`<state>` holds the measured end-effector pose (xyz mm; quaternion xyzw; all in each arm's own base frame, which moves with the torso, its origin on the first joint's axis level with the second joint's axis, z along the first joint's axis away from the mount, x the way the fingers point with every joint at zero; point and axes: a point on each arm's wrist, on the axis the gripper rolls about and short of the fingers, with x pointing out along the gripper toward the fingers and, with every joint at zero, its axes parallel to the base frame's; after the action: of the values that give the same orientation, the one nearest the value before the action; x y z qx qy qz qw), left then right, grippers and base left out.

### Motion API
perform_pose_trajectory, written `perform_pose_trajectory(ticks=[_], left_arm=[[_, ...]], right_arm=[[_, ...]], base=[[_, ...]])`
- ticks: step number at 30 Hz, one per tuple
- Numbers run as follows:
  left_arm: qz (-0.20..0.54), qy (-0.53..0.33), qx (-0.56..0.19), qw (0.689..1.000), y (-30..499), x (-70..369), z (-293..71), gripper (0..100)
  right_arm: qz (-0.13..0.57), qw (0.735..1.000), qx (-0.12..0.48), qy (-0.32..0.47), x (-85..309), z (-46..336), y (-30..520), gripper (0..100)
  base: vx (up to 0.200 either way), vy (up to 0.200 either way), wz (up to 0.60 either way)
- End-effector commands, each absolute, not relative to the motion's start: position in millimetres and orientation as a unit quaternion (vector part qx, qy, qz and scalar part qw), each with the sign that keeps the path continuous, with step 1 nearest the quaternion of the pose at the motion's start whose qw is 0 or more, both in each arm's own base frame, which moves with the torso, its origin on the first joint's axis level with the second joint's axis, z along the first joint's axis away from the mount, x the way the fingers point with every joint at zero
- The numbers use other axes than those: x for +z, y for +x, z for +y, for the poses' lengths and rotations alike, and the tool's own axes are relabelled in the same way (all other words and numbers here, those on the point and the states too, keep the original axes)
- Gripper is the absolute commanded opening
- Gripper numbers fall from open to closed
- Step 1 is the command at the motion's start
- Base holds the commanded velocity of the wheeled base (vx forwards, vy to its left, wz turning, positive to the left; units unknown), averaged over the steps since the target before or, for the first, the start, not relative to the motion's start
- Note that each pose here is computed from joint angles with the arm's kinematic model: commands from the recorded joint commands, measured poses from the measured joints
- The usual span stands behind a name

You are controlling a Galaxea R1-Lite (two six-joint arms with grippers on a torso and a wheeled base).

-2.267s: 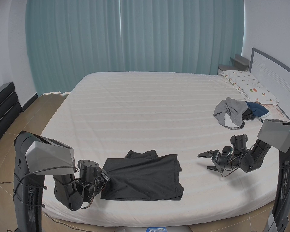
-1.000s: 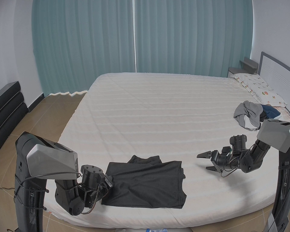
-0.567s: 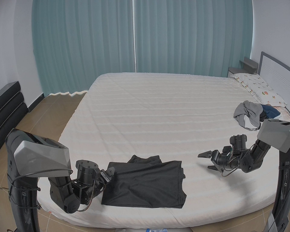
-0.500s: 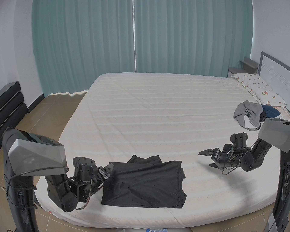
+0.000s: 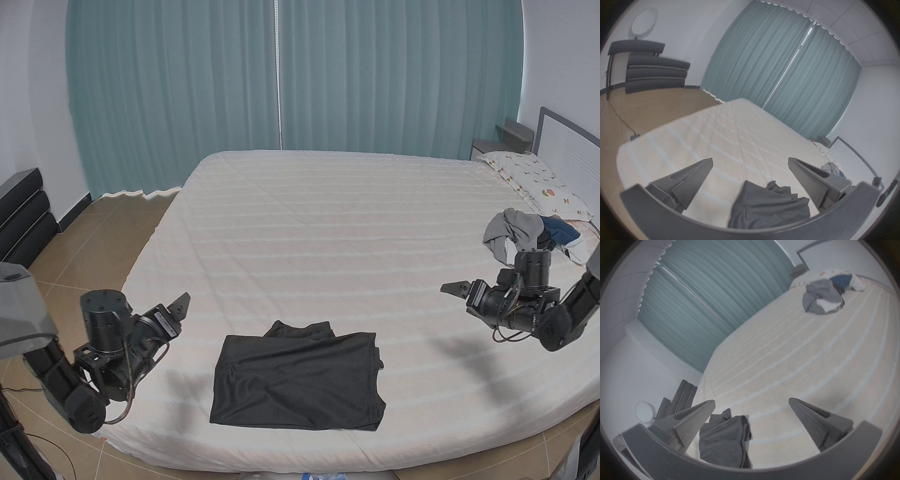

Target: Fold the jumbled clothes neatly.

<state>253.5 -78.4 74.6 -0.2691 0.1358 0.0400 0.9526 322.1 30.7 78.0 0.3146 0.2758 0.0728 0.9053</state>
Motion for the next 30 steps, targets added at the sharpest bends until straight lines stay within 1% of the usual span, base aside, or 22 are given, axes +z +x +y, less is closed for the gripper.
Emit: perform_pose_trajectory(ticks=[1, 2, 4, 6, 9, 17, 22, 26, 30], left_arm=[[0.035, -0.232, 0.077, 0.969, 191.1, 125.6, -42.1, 100], [0.007, -0.228, 0.089, 0.969, 173.7, 135.1, -36.7, 100], [-0.018, -0.209, 0.096, 0.973, 153.9, 143.2, -30.8, 100], [-0.028, -0.188, 0.101, 0.976, 141.0, 145.1, -26.9, 100], [-0.062, -0.152, 0.120, 0.979, 113.6, 155.5, -18.7, 100], [-0.093, -0.060, 0.148, 0.983, 47.8, 161.2, 0.3, 100], [-0.110, -0.049, 0.198, 0.973, 10.0, 167.2, 10.3, 100], [-0.111, -0.042, 0.213, 0.970, -18.5, 160.8, 13.4, 100], [-0.095, -0.035, 0.235, 0.967, -37.5, 147.7, 13.6, 100]], right_arm=[[0.167, 0.944, 0.092, 0.271, 149.4, 22.7, 222.8, 100], [0.152, 0.952, 0.095, 0.248, 152.0, 19.4, 199.2, 100], [0.120, 0.964, 0.096, 0.218, 158.2, 16.6, 171.0, 100], [0.096, 0.970, 0.095, 0.203, 161.9, 14.9, 153.0, 100], [0.059, 0.982, 0.097, 0.153, 163.1, 10.9, 113.2, 100], [0.018, 0.995, 0.067, 0.072, 158.6, 3.0, 40.3, 100], [0.021, 0.998, 0.049, 0.024, 148.8, 3.3, -2.1, 100], [0.019, 0.998, 0.054, -0.009, 127.7, 4.3, -32.5, 100], [0.006, 0.997, 0.070, -0.035, 112.8, 3.1, -45.4, 100]], base=[[0.000, 0.000, 0.00], [0.000, 0.000, 0.00], [0.000, 0.000, 0.00], [0.000, 0.000, 0.00], [0.000, 0.000, 0.00], [0.000, 0.000, 0.00], [0.000, 0.000, 0.00], [0.000, 0.000, 0.00], [0.000, 0.000, 0.00]])
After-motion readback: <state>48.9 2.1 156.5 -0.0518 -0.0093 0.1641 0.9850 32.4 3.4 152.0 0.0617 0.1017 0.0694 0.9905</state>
